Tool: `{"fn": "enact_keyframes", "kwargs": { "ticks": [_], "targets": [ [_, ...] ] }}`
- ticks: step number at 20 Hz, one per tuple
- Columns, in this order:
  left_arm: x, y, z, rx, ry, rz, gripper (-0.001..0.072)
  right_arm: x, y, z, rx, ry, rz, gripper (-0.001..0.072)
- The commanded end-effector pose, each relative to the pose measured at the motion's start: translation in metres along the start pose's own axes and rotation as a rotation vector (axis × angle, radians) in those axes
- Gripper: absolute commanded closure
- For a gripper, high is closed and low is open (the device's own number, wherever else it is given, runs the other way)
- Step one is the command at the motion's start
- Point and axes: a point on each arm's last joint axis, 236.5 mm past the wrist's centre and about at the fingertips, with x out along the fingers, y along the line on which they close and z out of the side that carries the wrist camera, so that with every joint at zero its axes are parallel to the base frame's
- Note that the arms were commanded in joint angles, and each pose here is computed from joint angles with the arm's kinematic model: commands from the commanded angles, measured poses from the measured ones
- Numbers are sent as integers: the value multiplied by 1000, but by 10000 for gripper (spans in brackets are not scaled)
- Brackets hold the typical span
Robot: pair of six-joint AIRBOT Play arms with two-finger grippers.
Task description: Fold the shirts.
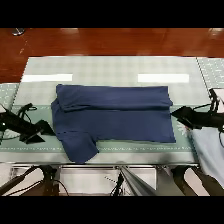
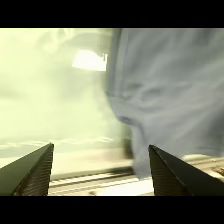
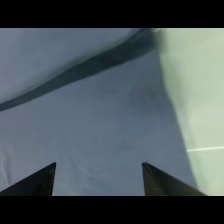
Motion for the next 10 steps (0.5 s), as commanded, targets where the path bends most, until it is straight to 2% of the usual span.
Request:
{"fn": "enact_keyframes", "kwargs": {
  "ticks": [1, 10],
  "targets": [
    [23, -29, -2, -48, -68, -164, 2, 5, 11, -17, 27, -26, 71, 92],
    [66, -63, -9, 53, -73, -152, 6, 1, 7, 3, 62, -102, 47, 92]
  ]
}}
